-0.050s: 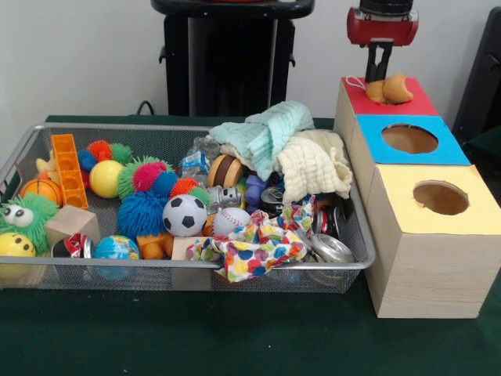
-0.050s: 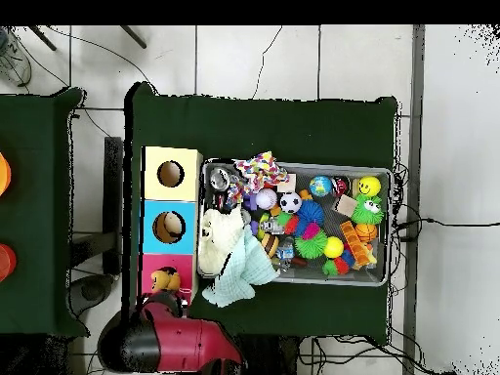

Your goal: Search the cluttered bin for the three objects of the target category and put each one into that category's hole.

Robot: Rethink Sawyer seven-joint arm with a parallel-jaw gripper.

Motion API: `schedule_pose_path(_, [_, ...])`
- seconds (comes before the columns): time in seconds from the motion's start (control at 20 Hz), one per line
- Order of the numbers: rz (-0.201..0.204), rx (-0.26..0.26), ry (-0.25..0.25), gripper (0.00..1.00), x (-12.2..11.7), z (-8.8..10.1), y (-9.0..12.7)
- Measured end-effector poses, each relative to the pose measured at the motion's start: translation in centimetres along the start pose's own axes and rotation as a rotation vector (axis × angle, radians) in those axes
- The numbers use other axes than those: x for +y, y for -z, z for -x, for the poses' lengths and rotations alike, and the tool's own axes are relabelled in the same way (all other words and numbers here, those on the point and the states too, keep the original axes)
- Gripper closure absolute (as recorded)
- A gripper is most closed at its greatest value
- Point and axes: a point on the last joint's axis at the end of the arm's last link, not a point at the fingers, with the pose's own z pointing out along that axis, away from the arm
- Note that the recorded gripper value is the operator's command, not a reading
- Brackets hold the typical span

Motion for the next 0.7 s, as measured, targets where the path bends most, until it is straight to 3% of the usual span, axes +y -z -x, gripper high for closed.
schedule_pose_path(0.7, [-0.003,-0.005,0.029,1.00,-0.11,0.80,-0.65])
